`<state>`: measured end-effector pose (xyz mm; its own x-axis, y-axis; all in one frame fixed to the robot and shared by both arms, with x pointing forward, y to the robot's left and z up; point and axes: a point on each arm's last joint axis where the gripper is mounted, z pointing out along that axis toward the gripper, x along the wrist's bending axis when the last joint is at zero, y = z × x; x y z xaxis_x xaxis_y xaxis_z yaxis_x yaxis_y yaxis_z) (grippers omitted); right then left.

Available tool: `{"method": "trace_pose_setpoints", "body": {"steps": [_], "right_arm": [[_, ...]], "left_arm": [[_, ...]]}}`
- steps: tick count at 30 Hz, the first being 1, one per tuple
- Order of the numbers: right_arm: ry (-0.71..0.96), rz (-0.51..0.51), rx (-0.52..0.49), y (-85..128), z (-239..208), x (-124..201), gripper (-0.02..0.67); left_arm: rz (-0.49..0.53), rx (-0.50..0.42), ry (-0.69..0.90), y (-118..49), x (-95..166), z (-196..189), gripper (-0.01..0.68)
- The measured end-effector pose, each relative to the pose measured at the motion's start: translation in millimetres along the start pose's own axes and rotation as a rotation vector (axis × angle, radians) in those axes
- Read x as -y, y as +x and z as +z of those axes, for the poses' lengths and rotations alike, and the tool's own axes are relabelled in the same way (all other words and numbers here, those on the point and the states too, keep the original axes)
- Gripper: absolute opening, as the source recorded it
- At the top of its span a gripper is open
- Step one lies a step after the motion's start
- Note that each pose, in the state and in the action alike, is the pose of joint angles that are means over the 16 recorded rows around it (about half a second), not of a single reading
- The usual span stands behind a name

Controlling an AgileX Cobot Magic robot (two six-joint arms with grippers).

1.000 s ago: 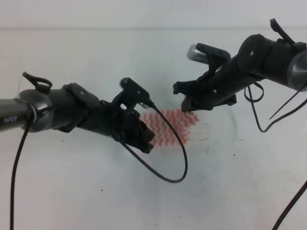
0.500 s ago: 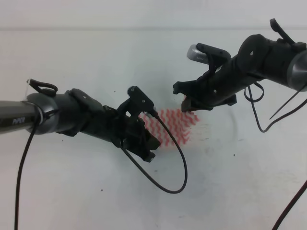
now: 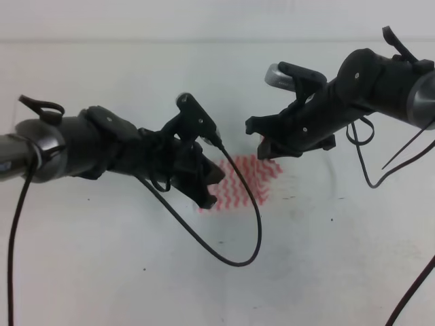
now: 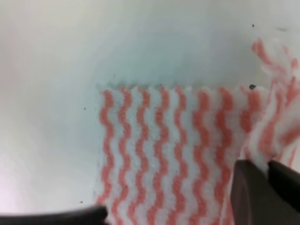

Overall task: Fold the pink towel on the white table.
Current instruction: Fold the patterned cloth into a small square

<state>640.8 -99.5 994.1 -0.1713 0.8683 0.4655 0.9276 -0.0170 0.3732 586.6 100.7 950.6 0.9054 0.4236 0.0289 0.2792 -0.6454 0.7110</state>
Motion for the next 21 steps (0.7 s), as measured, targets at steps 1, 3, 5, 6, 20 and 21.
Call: {"method": "trace_pose_setpoints", "body": {"steps": [1, 3, 5, 6, 20, 21], "right_arm": [[0.001, 0.000, 0.000, 0, 0, 0, -0.013], [0.003, -0.001, 0.002, 0, 0, 0, -0.013], [0.004, -0.001, 0.002, 0, 0, 0, -0.012], [0.005, -0.001, 0.003, -1, 1, 0, -0.012], [0.008, 0.013, -0.023, 5, 2, 2, -0.011], [0.008, 0.013, -0.026, 6, 2, 3, -0.011]], "left_arm": [[0.004, -0.007, 0.000, 0.8, 0, 0, -0.004], [0.006, -0.014, 0.006, 2.3, 2, 2, -0.004], [0.005, -0.018, 0.014, 3.8, 5, 5, -0.004], [0.003, -0.019, 0.019, 4.4, 7, 7, -0.004], [-0.056, 0.030, 0.043, 4.4, 23, 25, -0.004], [-0.060, 0.033, 0.043, 4.2, 23, 26, -0.004]]}}
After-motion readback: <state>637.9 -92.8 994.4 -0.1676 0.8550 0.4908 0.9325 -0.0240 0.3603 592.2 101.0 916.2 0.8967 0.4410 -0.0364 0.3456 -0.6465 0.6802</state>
